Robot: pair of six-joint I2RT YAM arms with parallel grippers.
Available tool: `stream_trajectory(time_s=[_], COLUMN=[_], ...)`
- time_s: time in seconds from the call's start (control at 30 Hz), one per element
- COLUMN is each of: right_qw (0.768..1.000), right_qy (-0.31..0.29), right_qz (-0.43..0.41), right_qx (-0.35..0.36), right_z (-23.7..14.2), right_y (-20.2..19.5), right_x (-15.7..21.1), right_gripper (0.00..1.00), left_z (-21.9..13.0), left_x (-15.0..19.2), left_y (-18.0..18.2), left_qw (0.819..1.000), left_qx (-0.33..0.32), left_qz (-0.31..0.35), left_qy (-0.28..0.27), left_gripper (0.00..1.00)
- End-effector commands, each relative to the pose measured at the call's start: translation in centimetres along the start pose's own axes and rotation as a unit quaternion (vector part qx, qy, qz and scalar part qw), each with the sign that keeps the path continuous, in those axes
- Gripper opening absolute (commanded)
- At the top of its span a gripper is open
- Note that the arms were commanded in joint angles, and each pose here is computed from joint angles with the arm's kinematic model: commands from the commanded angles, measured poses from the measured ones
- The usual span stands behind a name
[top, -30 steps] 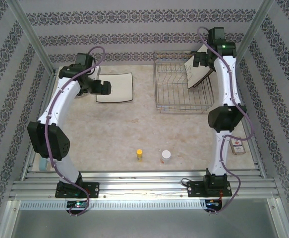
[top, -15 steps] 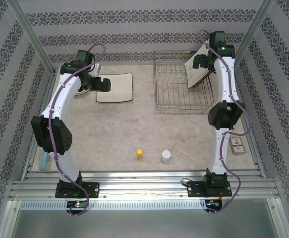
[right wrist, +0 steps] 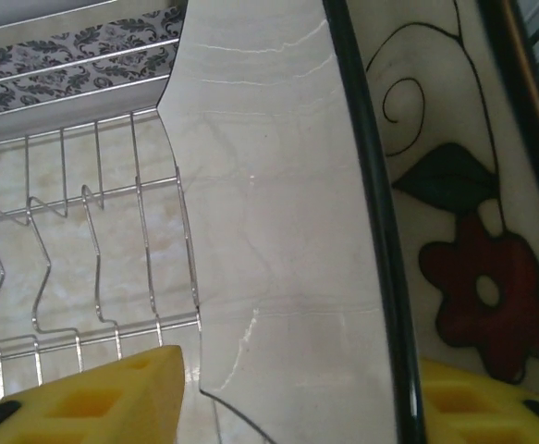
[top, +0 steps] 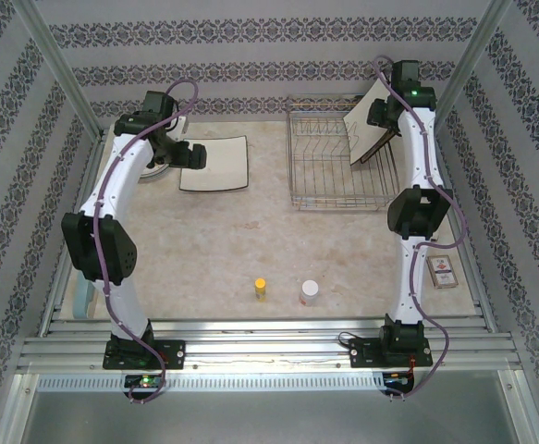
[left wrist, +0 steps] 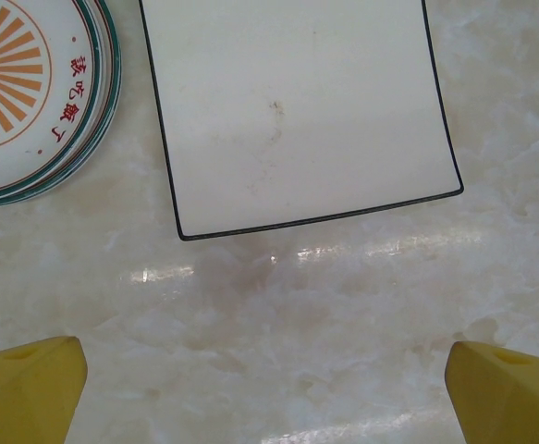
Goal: Unload the plates from the dish rack
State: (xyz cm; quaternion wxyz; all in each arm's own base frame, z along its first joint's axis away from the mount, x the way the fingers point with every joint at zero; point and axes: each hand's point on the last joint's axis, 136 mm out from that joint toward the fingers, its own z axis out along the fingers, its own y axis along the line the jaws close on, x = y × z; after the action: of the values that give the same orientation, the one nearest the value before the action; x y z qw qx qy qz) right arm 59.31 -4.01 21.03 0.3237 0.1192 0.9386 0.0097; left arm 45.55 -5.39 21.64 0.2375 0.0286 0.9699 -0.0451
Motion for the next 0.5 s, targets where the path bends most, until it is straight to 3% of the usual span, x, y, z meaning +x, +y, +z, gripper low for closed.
stream_trajectory(time_s=[0.0,0.1,0.27,0.47], right_qw=[1.000,1.000,1.000,1.000], right_qy=[-0.027,-0.029,-0.028,-0.029], right_qz=[0.002,0.003,0.004,-0.001], right_qx=[-0.004,-0.001,-0.003,-0.006], right_z=[-0.03,-0.06,-0.02,-0.35], right_y=[0.68,0.57,0.77,1.28], right_x=[-1.31,-1.41,-1.33,-1.31], right_gripper=[0.45,0.34,0.06,0.00], left_z=[-0.19,-0.10,-0.21,-0.53], left_x=[-0.09,-0.17,-0.17,-0.25], left_y=[0.70,0.74,0.98,0.95], left_qw=[1.000,1.000,1.000,1.000], left_qx=[-0.011,-0.012,-0.019,-0.019], left_qz=[0.007,0.007,0.007,0.007], left_qy=[0.007,0.008,0.013,0.012], left_gripper=[1.00,1.00,1.00,1.00])
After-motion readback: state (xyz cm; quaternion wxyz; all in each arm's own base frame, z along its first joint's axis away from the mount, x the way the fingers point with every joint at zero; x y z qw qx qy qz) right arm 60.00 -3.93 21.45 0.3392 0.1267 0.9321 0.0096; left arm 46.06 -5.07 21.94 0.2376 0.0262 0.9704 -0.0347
